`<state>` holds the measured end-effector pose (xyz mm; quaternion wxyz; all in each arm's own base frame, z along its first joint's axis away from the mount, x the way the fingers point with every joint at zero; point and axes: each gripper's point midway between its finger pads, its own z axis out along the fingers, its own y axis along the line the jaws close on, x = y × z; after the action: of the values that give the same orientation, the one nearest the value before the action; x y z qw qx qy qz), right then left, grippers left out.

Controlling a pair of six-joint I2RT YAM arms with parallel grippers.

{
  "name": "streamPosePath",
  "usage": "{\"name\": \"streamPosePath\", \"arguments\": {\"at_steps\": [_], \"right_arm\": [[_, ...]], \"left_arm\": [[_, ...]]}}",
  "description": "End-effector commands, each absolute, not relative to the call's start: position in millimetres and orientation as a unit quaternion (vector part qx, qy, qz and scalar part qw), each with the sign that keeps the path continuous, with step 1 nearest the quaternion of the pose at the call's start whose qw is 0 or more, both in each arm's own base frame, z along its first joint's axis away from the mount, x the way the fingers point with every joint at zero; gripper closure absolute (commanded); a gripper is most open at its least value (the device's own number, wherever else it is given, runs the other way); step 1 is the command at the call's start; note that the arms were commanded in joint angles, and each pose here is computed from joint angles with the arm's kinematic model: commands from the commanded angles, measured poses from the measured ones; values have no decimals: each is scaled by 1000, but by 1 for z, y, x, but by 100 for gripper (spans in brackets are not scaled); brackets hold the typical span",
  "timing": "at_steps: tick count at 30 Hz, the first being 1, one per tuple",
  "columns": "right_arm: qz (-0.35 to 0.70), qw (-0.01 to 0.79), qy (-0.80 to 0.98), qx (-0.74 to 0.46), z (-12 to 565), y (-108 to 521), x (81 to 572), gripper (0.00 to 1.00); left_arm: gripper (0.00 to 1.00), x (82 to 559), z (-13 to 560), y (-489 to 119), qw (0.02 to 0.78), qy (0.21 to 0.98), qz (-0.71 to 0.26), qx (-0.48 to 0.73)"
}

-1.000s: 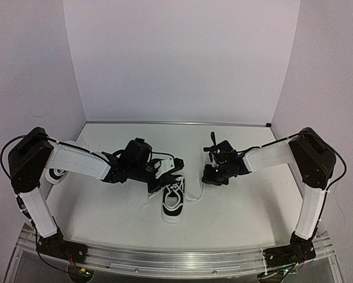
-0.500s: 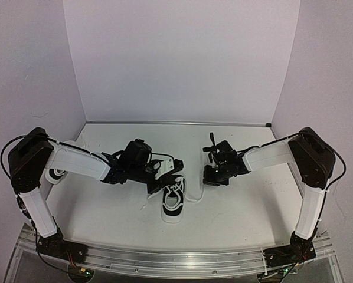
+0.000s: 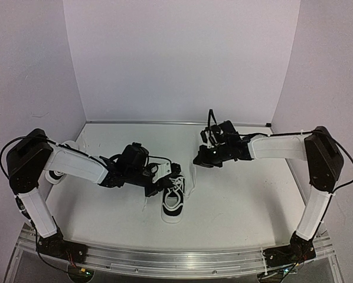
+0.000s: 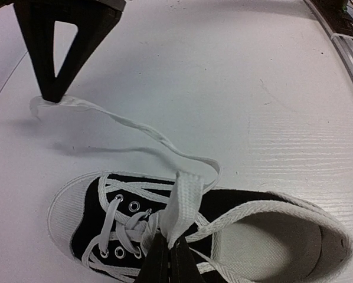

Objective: Tie the shoes

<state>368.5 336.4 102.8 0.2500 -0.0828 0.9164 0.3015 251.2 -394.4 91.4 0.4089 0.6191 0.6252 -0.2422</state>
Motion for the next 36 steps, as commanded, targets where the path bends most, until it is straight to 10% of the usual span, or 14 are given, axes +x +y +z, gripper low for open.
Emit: {"name": "streamPosePath", "arguments": {"at_steps": [1, 20, 27, 36], "right_arm": [[401, 272, 866, -122, 162, 389, 371, 100], [500, 200, 821, -191, 172, 523, 344, 98], [502, 211, 817, -190, 189, 513, 346, 39], [489, 217, 826, -178, 199, 448, 342, 37]], "left_arm": [[100, 250, 121, -395, 451, 595, -250, 617], [100, 242, 120, -384, 453, 595, -246, 617], [100, 241, 120, -384, 452, 596, -247, 616], [100, 243, 119, -385, 450, 598, -244, 617]]}}
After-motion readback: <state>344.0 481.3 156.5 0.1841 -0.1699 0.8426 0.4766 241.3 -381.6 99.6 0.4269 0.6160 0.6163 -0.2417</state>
